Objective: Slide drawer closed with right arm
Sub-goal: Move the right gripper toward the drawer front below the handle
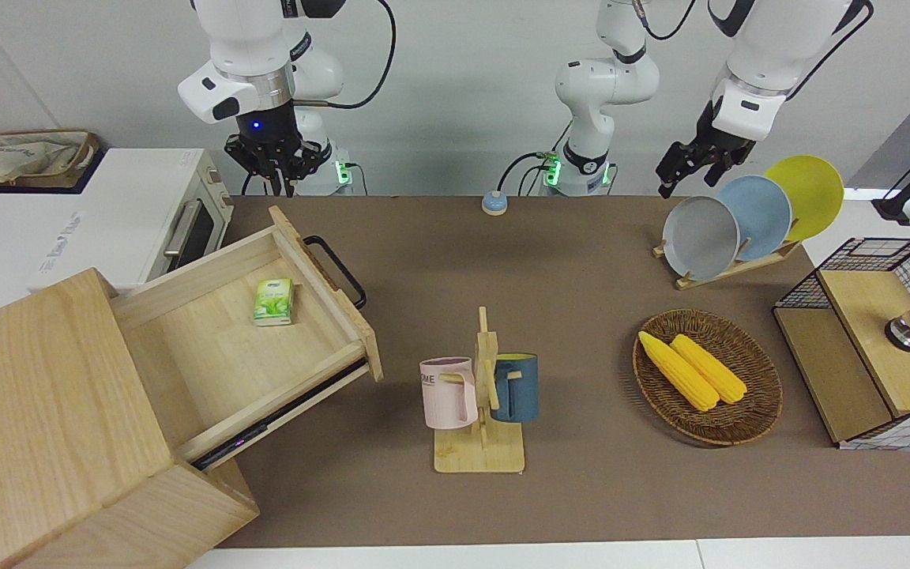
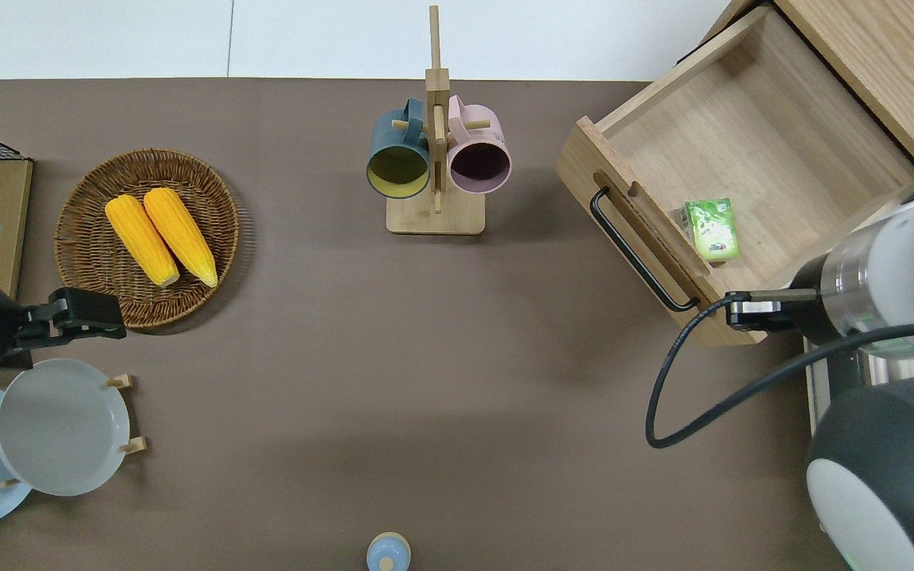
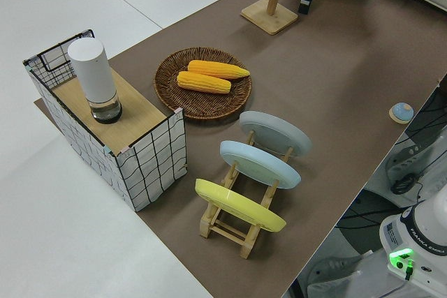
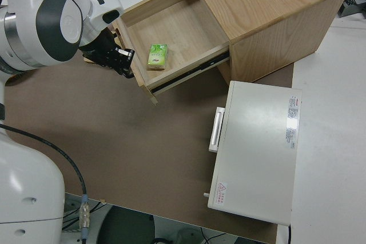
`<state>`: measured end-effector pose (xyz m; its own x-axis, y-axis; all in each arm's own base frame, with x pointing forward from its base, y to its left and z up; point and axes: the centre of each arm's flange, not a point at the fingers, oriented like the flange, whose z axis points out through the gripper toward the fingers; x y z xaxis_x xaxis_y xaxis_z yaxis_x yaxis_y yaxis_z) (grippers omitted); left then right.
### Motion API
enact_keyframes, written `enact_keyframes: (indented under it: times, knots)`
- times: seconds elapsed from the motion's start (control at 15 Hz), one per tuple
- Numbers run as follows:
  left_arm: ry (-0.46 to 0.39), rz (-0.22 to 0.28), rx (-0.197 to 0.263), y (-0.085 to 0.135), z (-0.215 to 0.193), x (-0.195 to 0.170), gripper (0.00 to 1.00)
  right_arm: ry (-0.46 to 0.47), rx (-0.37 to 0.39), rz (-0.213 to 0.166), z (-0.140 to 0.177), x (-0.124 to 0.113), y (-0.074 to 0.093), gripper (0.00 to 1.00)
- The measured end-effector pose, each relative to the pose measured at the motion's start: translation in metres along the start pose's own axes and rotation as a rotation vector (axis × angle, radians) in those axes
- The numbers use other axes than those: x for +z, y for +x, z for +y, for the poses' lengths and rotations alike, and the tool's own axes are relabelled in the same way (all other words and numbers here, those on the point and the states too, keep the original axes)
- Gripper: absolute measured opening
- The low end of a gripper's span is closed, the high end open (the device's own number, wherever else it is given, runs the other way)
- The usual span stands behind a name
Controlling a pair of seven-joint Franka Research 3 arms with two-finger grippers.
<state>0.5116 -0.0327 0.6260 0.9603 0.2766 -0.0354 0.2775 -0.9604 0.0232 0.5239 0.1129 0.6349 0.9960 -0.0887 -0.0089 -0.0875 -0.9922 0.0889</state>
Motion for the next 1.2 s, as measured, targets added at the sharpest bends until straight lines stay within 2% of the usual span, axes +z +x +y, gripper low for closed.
enact_keyframes:
  times: [0.13, 0.47, 0.73, 1.0, 1.2]
  knots:
    - [0.0, 0.0, 0.0, 0.0, 0.0, 0.0, 1.0, 0.0, 0.032, -0.001, -0.002, 0.0, -0.001, 0.02]
    - [0.0, 0.0, 0.0, 0.0, 0.0, 0.0, 1.0, 0.009, 0.102, -0.023, -0.012, 0.001, -0.006, 0.01]
    - [0.0, 0.0, 0.0, 0.0, 0.0, 0.0, 1.0, 0.056, 0.222, -0.042, -0.032, -0.003, -0.015, 0.01]
    - [0.0, 0.0, 0.0, 0.0, 0.0, 0.0, 1.0, 0.06, 0.325, -0.056, -0.061, -0.005, -0.029, 0.01]
    - [0.0, 0.0, 0.0, 0.0, 0.0, 0.0, 1.0, 0.054, 0.417, -0.067, -0.081, 0.003, -0.037, 0.01]
